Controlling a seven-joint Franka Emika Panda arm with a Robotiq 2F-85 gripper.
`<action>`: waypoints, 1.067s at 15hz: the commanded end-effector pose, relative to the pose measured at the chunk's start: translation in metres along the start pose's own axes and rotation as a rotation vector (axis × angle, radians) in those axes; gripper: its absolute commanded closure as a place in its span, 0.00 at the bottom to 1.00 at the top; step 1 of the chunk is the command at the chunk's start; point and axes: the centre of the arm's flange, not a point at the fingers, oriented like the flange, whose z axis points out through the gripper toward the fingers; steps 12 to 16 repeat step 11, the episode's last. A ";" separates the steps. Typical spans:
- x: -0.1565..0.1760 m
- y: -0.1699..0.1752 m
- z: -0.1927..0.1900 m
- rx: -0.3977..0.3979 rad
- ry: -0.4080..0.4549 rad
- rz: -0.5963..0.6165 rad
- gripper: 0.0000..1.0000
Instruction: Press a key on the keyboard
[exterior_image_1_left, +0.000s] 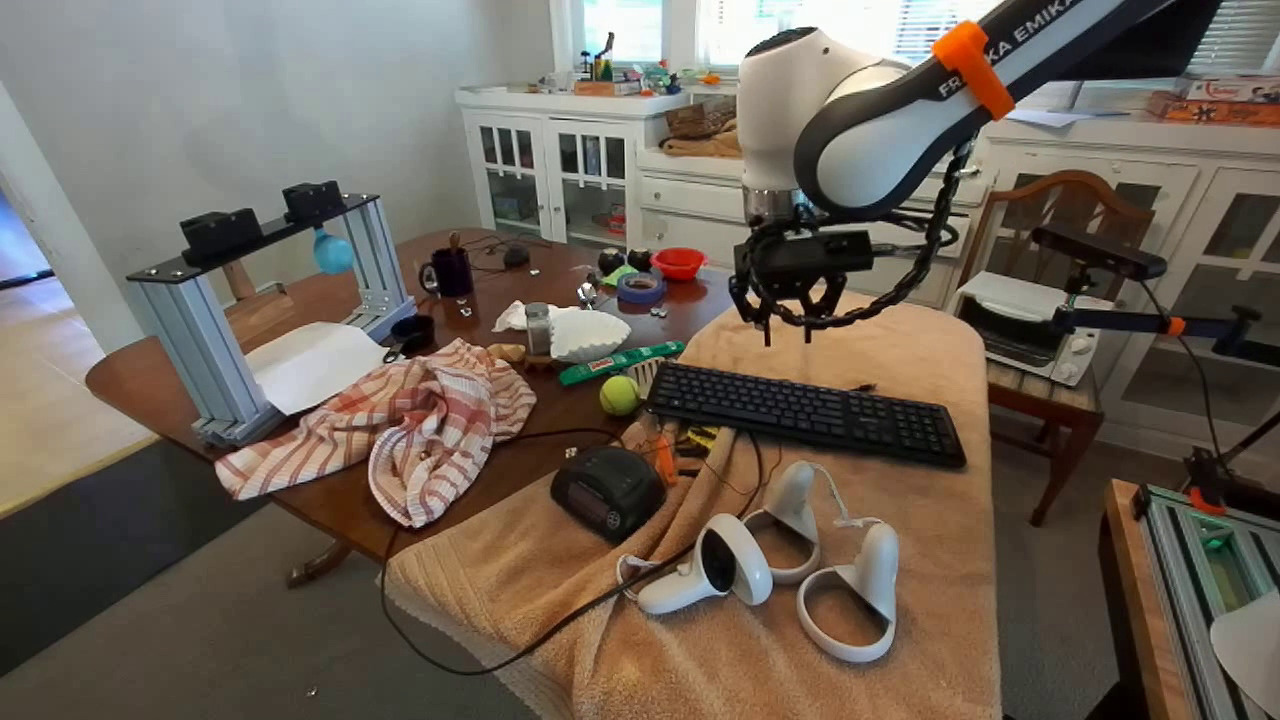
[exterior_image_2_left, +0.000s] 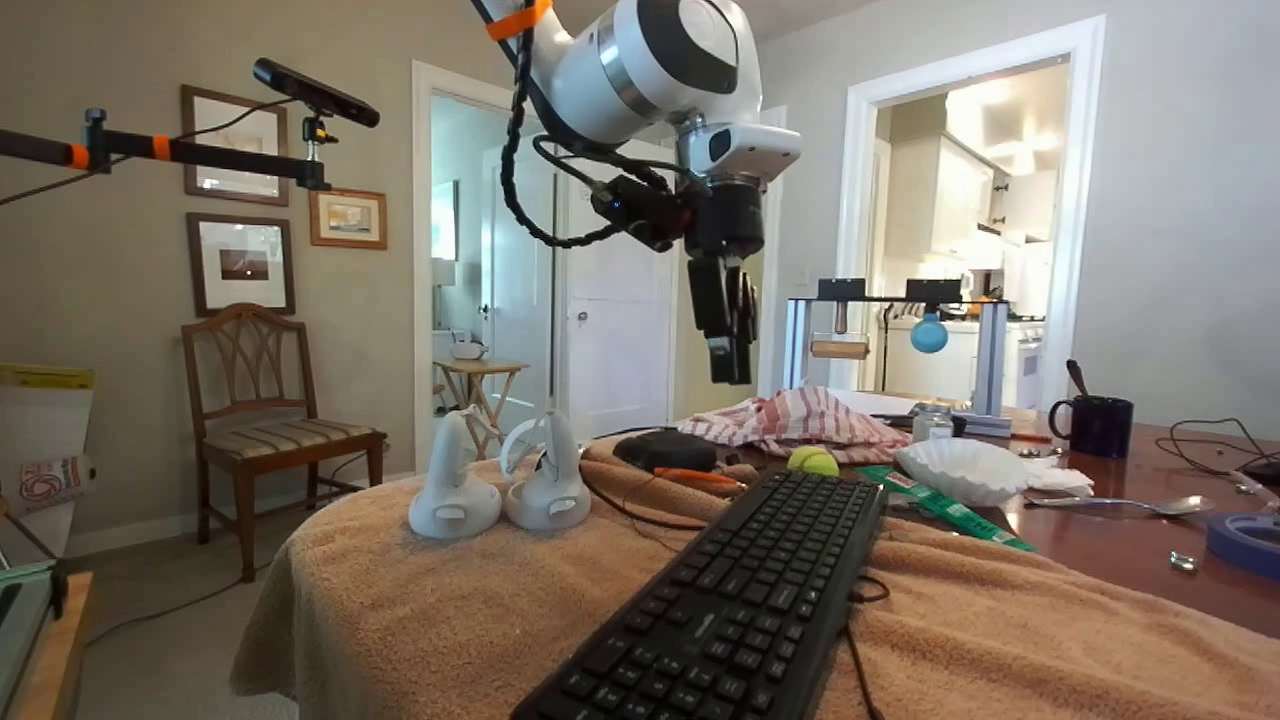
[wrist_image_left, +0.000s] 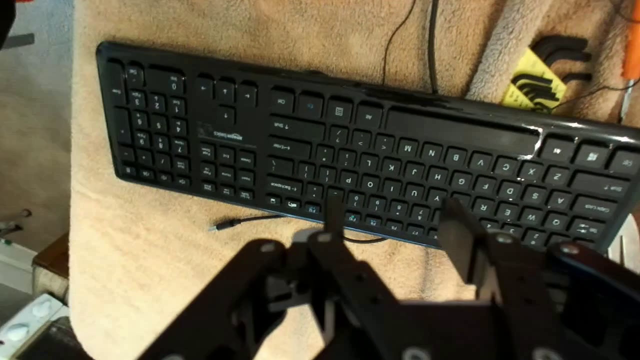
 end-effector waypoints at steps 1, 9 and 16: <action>-0.004 0.022 -0.025 0.049 0.025 -0.192 0.16; 0.010 0.029 -0.053 0.188 0.066 -0.408 0.00; 0.011 0.035 -0.056 0.202 0.066 -0.432 0.00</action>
